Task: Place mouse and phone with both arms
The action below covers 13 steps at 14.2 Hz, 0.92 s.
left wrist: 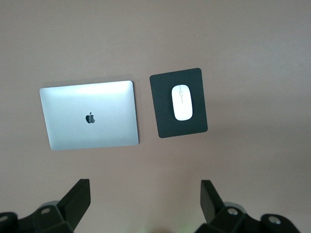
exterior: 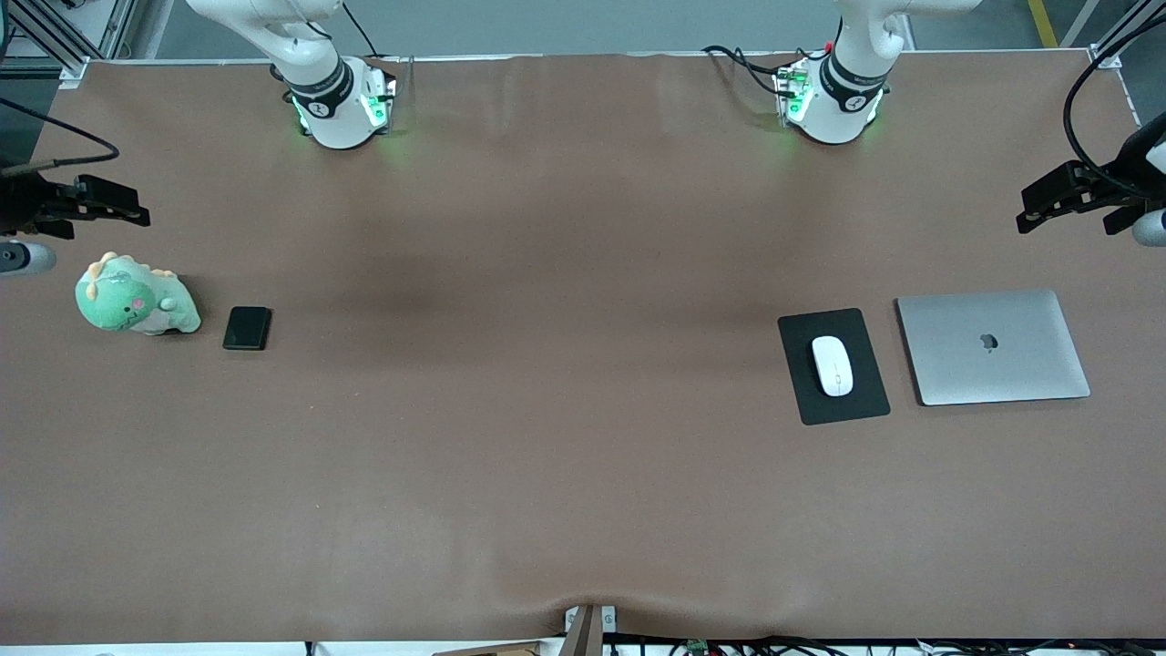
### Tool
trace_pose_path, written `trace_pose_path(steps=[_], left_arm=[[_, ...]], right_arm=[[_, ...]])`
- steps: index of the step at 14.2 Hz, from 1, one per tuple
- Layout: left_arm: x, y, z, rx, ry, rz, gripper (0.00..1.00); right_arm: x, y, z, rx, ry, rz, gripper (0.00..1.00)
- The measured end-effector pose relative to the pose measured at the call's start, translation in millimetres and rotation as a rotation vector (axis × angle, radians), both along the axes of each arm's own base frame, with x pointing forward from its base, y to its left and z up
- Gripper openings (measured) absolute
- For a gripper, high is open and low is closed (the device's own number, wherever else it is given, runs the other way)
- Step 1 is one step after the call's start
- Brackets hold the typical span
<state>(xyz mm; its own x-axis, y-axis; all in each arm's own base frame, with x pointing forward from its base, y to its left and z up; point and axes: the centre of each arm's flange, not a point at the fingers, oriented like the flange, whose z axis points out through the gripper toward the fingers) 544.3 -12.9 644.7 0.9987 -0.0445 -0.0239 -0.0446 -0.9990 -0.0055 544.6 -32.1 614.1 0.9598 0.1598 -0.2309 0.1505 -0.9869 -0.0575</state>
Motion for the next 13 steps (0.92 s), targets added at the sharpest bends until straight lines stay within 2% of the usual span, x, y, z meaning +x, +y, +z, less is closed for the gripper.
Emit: trace_pose_path(steps=[2,4,6,13], left_arm=[[0,0,0,0.0,-0.001,0.0,1.0],[0,0,1,0.0,-0.001,0.0,1.0],[0,0,1,0.0,-0.001,0.0,1.0],[0,0,1,0.0,-0.001,0.0,1.0]], right_arm=[[-13,1,9,0.0,-0.053,0.001,1.0],[-29,0,9,0.0,-0.08,-0.009,1.0],[-37,0,8,-0.002,-0.082,-0.027,1.0],[-38,3,3,0.006,-0.075,-0.055,1.0]])
